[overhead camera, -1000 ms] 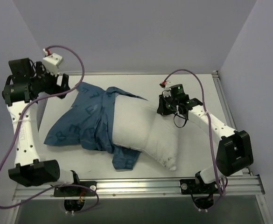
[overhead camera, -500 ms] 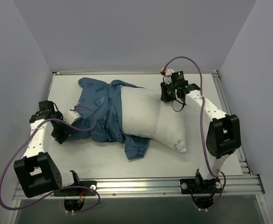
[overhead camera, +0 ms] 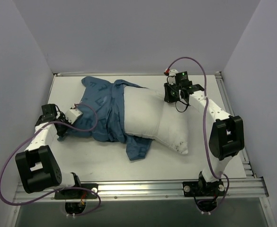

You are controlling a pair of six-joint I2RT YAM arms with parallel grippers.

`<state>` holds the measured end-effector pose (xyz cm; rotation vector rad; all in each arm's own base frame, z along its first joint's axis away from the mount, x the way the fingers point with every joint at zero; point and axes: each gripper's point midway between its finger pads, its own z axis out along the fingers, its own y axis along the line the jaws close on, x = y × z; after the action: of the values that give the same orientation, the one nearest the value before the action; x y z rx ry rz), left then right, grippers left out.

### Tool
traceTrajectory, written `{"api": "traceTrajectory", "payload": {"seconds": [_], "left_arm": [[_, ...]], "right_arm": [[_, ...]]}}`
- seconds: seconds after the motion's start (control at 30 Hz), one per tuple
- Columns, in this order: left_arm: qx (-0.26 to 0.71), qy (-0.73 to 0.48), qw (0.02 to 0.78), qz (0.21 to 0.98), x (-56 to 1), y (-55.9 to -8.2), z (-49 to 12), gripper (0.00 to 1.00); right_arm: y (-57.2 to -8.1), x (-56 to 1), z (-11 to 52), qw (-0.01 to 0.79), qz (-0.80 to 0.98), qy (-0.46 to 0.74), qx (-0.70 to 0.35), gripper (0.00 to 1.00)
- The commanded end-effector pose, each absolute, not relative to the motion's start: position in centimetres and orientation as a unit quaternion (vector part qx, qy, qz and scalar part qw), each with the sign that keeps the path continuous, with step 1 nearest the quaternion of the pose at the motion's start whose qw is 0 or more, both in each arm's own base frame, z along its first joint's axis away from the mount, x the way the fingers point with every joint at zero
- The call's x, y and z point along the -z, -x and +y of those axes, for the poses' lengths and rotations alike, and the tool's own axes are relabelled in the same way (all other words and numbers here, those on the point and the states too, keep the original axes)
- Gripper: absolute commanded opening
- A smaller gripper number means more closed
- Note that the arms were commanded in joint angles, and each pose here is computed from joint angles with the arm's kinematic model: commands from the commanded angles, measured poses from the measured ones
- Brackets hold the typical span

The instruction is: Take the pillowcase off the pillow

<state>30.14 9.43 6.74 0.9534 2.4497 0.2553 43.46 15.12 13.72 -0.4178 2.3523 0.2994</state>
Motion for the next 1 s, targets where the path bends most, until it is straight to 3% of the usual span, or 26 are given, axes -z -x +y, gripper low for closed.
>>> {"api": "traceTrajectory", "payload": {"seconds": [0.0,0.27,0.57,0.8,0.97], "left_arm": [[-0.105,-0.284,0.295,0.906,-8.8,-32.1,11.1,0.02],[-0.199,-0.185,0.342,0.900,-15.1,-29.1,19.0,0.02],[-0.305,-0.044,0.351,0.884,-21.4,-25.4,31.2,0.02],[-0.287,-0.068,0.397,0.869,-24.2,-26.7,28.7,0.02],[-0.317,-0.063,0.408,0.854,-26.0,-27.1,28.9,0.02]], "right_arm": [[-44.7,-14.7,12.2,0.381,0.912,0.128,-0.081,0.00],[-44.9,-12.0,7.7,0.350,0.933,0.074,-0.019,0.00],[-45.3,-13.1,2.6,0.355,0.934,0.019,0.036,0.00],[-45.5,-15.3,2.3,0.372,0.927,0.014,0.044,0.00],[-45.4,-17.6,-3.0,0.389,0.916,-0.047,0.084,0.00]]}}
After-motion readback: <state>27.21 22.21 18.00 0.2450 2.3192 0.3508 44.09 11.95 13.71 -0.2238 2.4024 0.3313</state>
